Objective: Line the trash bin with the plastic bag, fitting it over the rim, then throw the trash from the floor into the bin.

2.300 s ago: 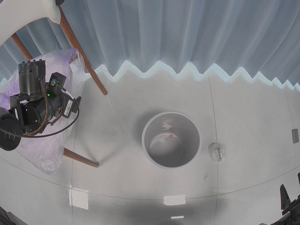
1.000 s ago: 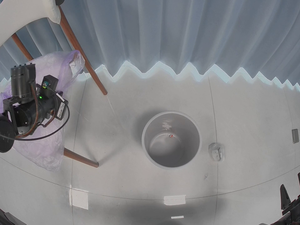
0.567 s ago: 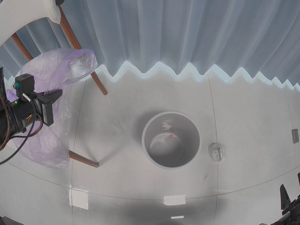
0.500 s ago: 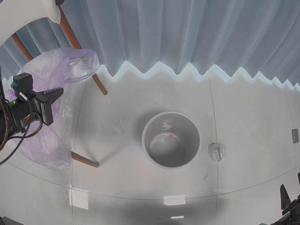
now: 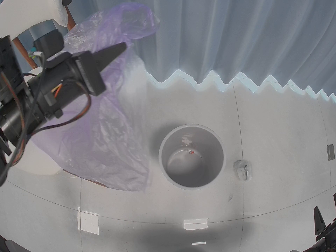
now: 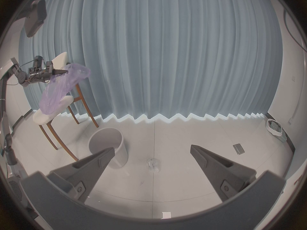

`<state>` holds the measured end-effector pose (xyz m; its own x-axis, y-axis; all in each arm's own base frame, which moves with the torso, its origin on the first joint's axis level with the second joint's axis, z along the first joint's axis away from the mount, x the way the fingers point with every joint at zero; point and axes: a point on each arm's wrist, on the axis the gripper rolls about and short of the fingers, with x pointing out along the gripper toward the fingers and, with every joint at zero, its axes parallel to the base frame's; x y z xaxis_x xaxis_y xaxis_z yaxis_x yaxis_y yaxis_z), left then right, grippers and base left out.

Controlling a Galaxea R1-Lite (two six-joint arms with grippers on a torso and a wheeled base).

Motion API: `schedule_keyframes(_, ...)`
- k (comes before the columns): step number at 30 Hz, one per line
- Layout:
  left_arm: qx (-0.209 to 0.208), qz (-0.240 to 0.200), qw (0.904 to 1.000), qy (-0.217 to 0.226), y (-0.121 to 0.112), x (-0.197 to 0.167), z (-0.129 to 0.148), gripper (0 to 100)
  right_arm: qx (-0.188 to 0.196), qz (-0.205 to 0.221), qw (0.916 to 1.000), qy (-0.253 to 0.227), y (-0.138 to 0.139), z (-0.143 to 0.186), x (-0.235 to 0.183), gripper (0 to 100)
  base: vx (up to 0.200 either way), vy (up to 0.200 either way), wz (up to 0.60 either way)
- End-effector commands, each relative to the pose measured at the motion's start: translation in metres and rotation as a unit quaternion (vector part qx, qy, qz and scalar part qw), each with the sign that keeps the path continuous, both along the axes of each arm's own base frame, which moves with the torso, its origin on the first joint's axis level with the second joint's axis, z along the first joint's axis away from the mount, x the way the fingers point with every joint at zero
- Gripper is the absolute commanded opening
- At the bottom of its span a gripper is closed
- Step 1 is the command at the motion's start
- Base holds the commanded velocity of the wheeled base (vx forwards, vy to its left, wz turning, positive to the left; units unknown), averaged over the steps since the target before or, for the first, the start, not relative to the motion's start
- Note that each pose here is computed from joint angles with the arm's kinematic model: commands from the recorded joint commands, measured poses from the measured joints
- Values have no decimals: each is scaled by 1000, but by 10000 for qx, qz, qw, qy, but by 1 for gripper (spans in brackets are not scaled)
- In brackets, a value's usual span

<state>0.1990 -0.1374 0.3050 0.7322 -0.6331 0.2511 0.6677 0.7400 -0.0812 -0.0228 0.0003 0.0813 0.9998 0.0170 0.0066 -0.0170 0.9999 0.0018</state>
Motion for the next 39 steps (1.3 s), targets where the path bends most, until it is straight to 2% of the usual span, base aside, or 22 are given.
schedule_keyframes(1,-59,-831,9962,261,-55,4,-10,0,13,-1,10000,3,0,-5,0,100,0,0,0)
schedule_keyframes(5,-71,-1120,9926,471,-73,0,-17,0,21,-8,10000,-5,0,-5,0,100,0,0,0)
schedule_keyframes(8,-93,-1221,9912,510,-79,-2,-17,0,37,-16,10000,-5,0,-5,0,100,0,0,0)
schedule_keyframes(11,-100,-1426,9882,553,-96,-7,-18,0,75,-16,10000,-4,0,-5,0,100,0,0,0)
schedule_keyframes(15,-30,-1460,9872,647,-105,-5,-25,0,60,-16,10000,-4,0,-5,0,100,0,0,0)
schedule_keyframes(22,126,-1400,9868,801,-109,2,-38,0,60,-16,10000,-4,0,-5,0,100,0,0,0)
schedule_keyframes(36,450,-1043,9864,1184,-99,10,-68,0,52,-16,10000,-5,0,-5,0,100,0,0,0)
schedule_keyframes(39,450,-1042,9866,1174,-98,8,-68,0,52,-16,10000,-5,0,-5,0,100,0,0,0)
